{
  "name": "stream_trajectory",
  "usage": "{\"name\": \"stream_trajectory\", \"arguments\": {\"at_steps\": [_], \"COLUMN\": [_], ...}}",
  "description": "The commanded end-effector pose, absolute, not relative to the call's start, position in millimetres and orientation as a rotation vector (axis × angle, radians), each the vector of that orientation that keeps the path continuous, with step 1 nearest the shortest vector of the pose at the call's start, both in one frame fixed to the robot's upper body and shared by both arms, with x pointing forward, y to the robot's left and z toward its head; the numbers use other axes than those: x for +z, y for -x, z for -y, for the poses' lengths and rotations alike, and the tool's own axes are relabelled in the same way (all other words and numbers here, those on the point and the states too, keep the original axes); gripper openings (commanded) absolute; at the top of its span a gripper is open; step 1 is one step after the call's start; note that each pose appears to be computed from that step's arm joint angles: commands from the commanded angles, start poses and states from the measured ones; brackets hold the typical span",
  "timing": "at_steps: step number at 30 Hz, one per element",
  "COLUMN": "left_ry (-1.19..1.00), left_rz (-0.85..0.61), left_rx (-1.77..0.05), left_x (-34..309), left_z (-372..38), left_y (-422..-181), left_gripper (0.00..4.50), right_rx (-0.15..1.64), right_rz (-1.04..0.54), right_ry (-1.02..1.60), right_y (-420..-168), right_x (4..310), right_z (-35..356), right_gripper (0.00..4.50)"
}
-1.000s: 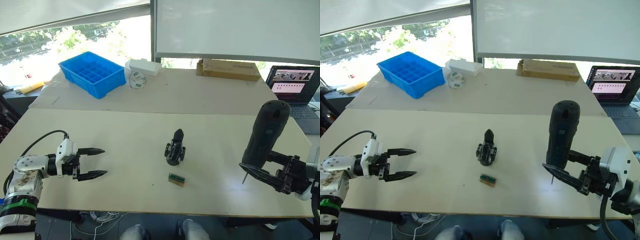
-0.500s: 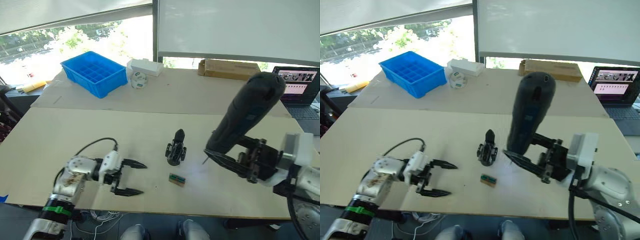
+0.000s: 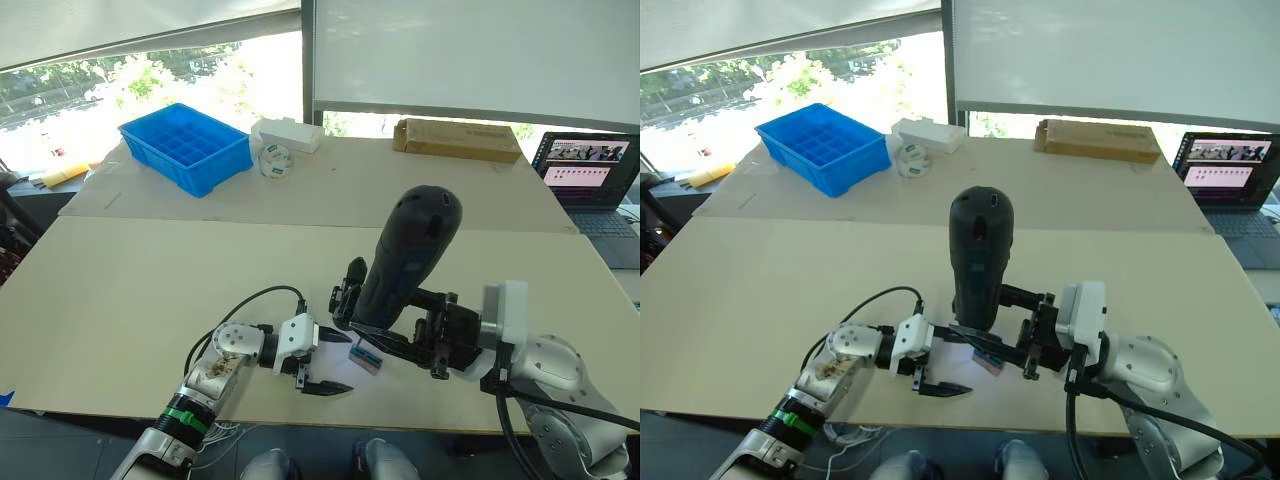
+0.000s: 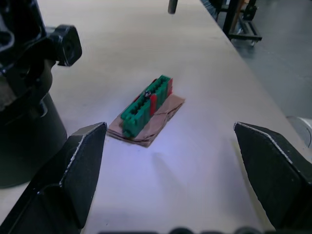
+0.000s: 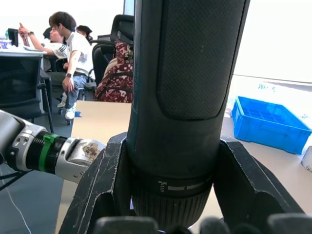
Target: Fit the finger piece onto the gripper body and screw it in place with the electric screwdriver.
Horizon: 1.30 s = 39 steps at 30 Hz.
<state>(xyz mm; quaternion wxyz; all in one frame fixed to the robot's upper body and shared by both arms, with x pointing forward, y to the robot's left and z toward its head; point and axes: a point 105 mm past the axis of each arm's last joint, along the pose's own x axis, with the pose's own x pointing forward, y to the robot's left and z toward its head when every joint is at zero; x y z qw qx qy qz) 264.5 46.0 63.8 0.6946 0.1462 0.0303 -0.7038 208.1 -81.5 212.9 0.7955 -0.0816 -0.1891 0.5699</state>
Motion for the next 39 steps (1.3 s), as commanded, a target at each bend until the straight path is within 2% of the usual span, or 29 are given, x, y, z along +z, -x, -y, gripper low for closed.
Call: {"name": "stream_trajectory", "arguments": {"at_steps": [1, 9, 39], "left_ry": [-0.319, -0.316, -0.309], "left_rz": [-0.083, -0.094, -0.13], "left_rx": [-1.552, -1.519, -1.518], "left_x": [61, 54, 47], "left_z": [-53, -46, -42], "left_y": [-263, -268, -264], "left_gripper": [4.41, 4.41, 4.41], "right_rx": [1.226, 1.189, 1.167], "right_rz": [0.496, 0.46, 0.422], "right_ry": [0.201, 0.206, 0.228], "right_y": [-202, -213, -217], "right_x": [226, 217, 190], "right_z": [81, 91, 93], "right_gripper": [1.94, 1.94, 1.94]}}
